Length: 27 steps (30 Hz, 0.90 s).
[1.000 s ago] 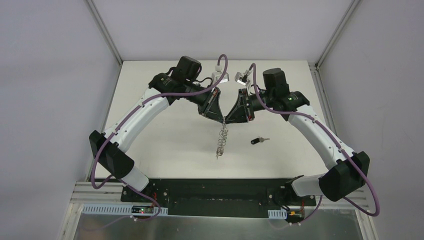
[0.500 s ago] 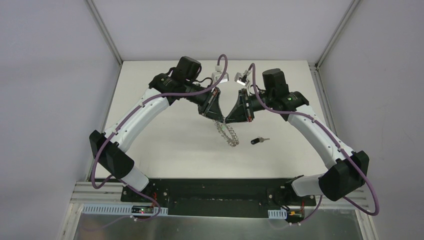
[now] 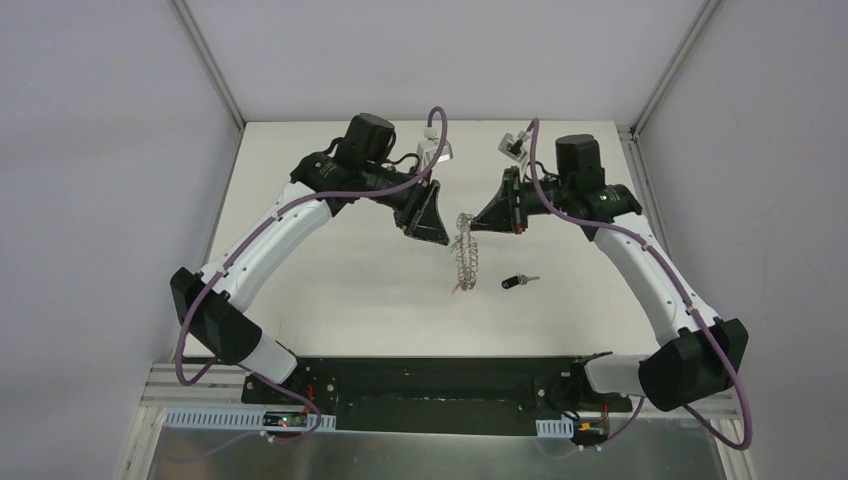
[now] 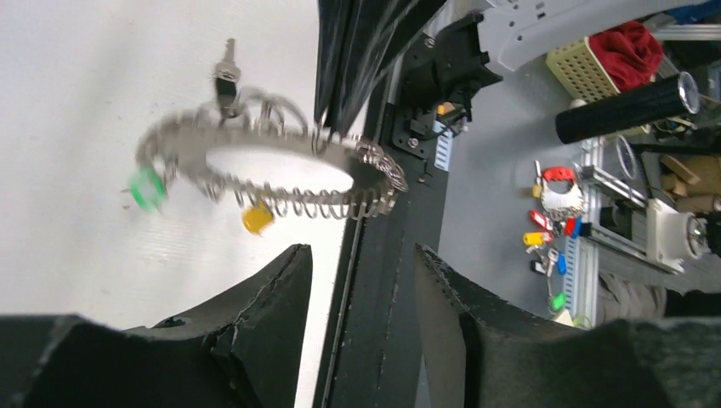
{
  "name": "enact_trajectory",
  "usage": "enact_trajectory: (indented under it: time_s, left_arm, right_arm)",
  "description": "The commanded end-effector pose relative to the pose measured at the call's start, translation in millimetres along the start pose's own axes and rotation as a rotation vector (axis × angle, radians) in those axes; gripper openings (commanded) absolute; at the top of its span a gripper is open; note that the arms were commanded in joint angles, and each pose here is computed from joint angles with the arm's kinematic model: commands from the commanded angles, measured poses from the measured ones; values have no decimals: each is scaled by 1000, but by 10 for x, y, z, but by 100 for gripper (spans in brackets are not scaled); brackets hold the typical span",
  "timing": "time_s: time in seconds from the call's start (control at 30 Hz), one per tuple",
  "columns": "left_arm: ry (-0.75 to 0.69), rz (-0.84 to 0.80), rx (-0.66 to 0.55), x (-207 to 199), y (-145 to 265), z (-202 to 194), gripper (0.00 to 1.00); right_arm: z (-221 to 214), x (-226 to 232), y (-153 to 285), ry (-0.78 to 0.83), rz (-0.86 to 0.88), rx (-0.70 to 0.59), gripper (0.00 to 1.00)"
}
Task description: Put the keys on the keyring
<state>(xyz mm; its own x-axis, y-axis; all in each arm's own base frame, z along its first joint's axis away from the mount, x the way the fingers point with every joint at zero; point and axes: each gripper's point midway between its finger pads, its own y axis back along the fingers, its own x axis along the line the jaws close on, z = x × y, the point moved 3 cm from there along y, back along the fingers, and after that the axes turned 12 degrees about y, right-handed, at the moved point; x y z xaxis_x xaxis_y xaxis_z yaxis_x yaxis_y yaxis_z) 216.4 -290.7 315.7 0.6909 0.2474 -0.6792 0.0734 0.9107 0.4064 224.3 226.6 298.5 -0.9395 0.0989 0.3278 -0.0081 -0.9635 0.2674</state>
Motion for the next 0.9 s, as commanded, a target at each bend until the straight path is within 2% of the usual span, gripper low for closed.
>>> enact_trajectory:
  time_s: [0.0,0.17,0.37,0.6,0.87]
  left_arm:
    - [-85,73,-127,-40,160,174,51]
    - [-47,195,-179,269,82,229,56]
    - [53,264,-200,647,-159,258,59]
    - [123,325,-128,954,-620,116,66]
    - [149,316,-81,1097,-1185,-24,68]
  right_arm:
    - [119,-49,276,79,-116,-53,0]
    - [140,-315,561,36,-311,-77,0]
    - [135,-656,902,-85,-560,-108,0]
    - [25,-805,1209,-182,-715,-114,0]
    - [-173,-948,1678,-304,-930,-163,0]
